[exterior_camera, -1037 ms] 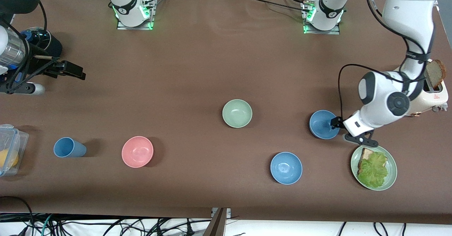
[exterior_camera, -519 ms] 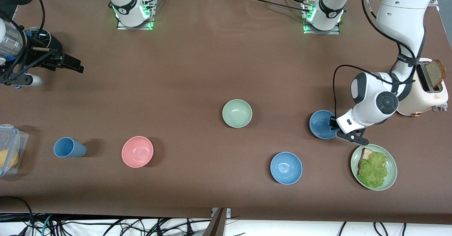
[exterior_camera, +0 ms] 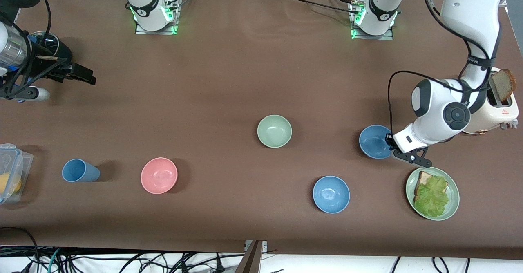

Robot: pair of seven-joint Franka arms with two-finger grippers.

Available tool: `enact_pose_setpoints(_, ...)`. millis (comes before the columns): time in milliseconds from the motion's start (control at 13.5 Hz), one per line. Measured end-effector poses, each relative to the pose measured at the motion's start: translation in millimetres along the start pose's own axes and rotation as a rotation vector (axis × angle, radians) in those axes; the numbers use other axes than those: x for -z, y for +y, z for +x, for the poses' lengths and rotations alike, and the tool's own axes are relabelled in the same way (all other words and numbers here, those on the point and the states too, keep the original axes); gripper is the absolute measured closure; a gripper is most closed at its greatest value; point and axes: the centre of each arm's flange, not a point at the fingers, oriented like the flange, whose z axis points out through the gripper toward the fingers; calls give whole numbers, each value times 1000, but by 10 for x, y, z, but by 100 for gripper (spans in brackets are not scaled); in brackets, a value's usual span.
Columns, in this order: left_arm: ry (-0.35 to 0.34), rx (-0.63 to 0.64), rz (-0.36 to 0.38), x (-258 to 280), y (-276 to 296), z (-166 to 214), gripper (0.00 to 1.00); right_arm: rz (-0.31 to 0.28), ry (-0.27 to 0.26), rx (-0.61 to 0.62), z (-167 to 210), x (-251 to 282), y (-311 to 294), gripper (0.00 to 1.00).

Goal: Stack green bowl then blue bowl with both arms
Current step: 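Grasp the rim of the blue bowl beside the plate with the left gripper, then lift the blue bowl and carry it over the green bowl with the left gripper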

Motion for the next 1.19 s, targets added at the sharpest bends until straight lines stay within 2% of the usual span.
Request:
enact_pose_setpoints(222,-71,-55,-53,736,675,264,95,-5,26,-7,8,118,71,0)
enact_pose_setpoints(444,-78,10,-60,1240,1610,559,95,-5,31,-7,16,139,92,0)
enact_pose_setpoints(593,-91,94,-57,1125,2329,677,95,-5,27,-7,29,119,88,0)
enact_pose_setpoints(889,-123,163,-84,421,3479,876,95,-6,19,-8,73,57,90,0)
enact_pose_setpoints(1185,-113,188,-98,-71,3696,966,95,-6,19,-8,88,44,87,0)
